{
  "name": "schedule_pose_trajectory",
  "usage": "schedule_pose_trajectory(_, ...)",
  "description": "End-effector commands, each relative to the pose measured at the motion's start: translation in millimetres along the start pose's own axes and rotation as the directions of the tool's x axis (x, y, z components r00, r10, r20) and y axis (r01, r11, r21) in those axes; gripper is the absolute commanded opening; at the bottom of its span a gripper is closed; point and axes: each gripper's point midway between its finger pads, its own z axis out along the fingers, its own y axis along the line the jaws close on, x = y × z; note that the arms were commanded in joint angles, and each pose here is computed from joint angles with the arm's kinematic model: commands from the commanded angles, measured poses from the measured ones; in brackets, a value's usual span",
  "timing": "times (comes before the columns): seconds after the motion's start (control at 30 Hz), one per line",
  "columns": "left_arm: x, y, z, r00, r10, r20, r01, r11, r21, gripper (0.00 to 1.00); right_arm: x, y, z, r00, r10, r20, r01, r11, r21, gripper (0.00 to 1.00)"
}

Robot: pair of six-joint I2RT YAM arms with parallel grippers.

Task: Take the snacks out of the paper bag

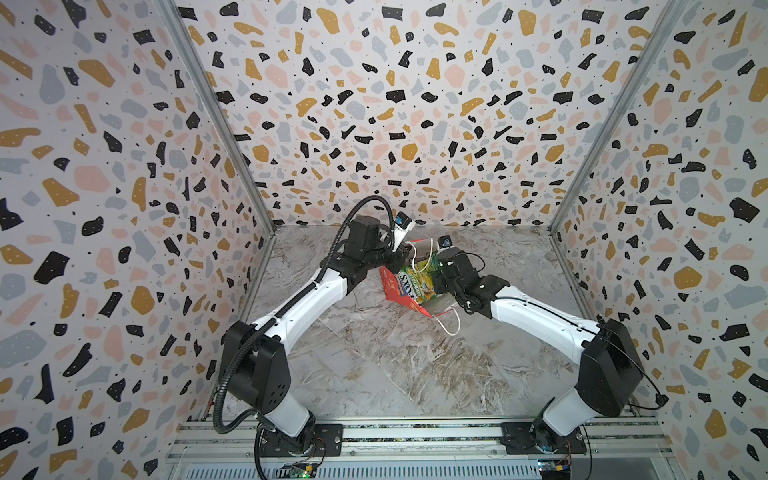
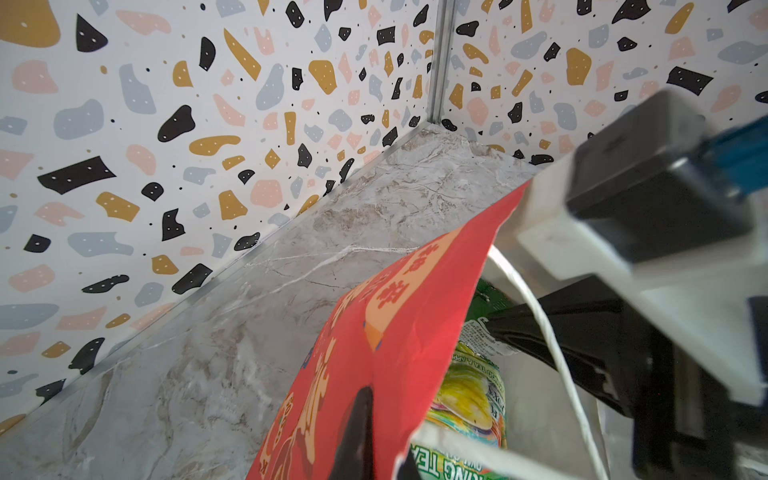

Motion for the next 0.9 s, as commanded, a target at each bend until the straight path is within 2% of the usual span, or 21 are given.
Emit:
schedule_pose_trajectory(0.0, -33.8, 5.5, -14.3, 0.993, 0.038, 0.114, -0.035, 0.999, -0.024, 0.0, -23.6, -4.3, -18.6, 0.998, 0.013, 0.055, -0.012, 1.0, -0.021, 0.0)
schedule_pose_trajectory(0.1, -31.1, 5.7, -12.7, 0.994, 0.034, 0.106, -0.032, 0.999, -0.023, 0.0, -22.6, -9.2, -18.2, 0.999, 0.006, 0.046, -0.006, 1.0, 0.011, 0.0)
schedule_pose_trajectory(0.13, -30.8, 6.2, -12.2, 0.994, 0.035, 0.106, -0.032, 0.999, -0.024, 0.0, -20.6, -11.9, -16.1, 0.999, 0.006, 0.035, -0.007, 0.999, 0.034, 0.07)
schedule_pose_trajectory(0.17, -31.0, 6.1, -11.8, 0.994, 0.035, 0.107, -0.032, 0.999, -0.024, 0.0, -18.3, -13.7, -13.3, 1.0, 0.004, 0.024, -0.005, 0.999, 0.051, 0.21)
schedule_pose_trajectory(0.23, -32.3, 6.5, -12.4, 0.993, 0.035, 0.111, -0.033, 0.999, -0.024, 0.0, -12.0, -16.9, -6.7, 1.0, -0.008, 0.004, 0.008, 0.996, 0.087, 0.38)
schedule_pose_trajectory(0.37, -31.9, 5.6, -12.3, 0.993, 0.035, 0.109, -0.033, 0.999, -0.02, 0.0, -7.4, -20.6, 1.3, 1.0, 0.0, -0.005, 0.0, 0.992, 0.127, 0.54)
schedule_pose_trajectory(0.67, -32.0, 5.7, -13.4, 0.993, 0.037, 0.112, -0.034, 0.999, -0.023, 0.0, -3.0, -23.3, 20.6, 1.0, 0.004, -0.002, -0.004, 0.982, 0.19, 0.59)
schedule_pose_trajectory(0.87, -31.8, 4.5, -14.0, 0.993, 0.036, 0.114, -0.034, 0.999, -0.018, 0.0, 3.8, -23.1, 39.4, 1.0, 0.031, -0.004, -0.03, 0.986, 0.164, 0.51)
